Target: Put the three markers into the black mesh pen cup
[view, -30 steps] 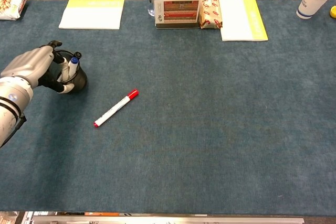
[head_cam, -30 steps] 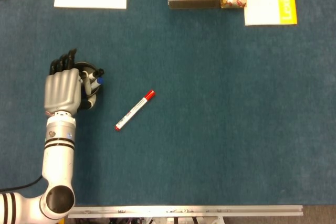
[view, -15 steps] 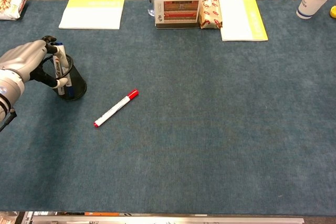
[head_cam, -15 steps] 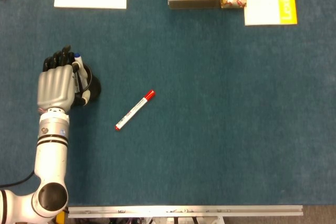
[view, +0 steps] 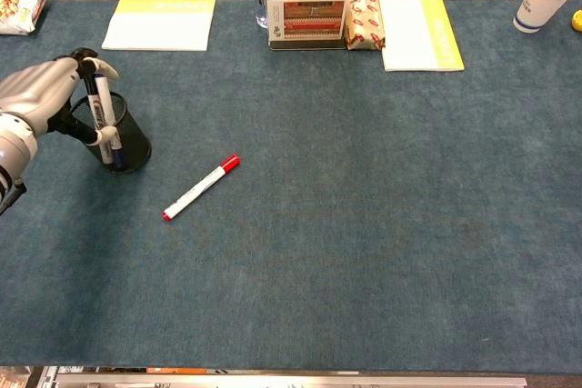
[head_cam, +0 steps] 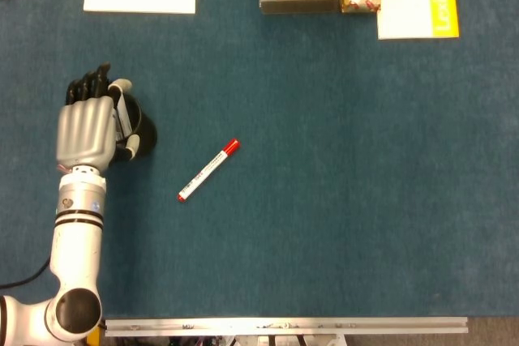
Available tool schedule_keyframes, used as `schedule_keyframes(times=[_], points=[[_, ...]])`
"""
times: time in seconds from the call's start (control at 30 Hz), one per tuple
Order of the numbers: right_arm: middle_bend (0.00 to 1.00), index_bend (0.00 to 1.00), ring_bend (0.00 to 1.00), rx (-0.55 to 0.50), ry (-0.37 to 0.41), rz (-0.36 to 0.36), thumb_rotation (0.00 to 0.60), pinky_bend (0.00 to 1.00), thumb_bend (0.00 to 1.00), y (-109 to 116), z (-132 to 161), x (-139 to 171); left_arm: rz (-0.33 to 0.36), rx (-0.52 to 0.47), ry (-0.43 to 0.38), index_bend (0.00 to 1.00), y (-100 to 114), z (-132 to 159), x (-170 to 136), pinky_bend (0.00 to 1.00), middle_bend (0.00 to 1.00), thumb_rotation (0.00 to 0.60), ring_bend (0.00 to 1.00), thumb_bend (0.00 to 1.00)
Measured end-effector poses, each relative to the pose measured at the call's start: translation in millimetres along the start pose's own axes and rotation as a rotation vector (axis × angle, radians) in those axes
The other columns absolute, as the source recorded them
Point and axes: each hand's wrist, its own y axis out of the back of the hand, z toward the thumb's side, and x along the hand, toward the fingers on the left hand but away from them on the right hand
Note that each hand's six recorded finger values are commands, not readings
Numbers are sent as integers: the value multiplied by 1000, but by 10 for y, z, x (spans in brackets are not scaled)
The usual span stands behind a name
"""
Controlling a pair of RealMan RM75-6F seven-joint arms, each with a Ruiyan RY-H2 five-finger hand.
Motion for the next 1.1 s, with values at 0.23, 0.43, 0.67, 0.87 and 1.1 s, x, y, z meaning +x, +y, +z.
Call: schedule_keyframes(times=[0.23, 0.43, 0.67, 0.87, 1.1], points=[[187, 122, 109, -1, 1, -2, 600, 387, 0, 6, 1, 2, 6, 2, -45, 161, 29, 120, -119, 69, 0, 600, 0, 297], [187, 122, 109, -1, 1, -1, 600, 386, 0, 3, 3, 5, 30, 23, -106, 184, 72, 270, -215, 68, 0, 600, 0, 296], [188, 122, 109, 0, 1, -2, 600, 386, 0, 3, 5, 7, 11, 74, -186, 272, -59, 495, -309, 67, 0, 600, 0, 297], [187, 122, 109, -3, 1, -9, 600, 386, 0, 29, 3, 9, -55, 93, -215, 320, -313, 641, -288, 66, 0, 600, 0, 297], [188, 122, 109, -8, 3, -22, 600, 386, 0, 77, -2, 15, -125, 106, -241, 328, -628, 791, -268, 66, 0, 600, 0, 296]])
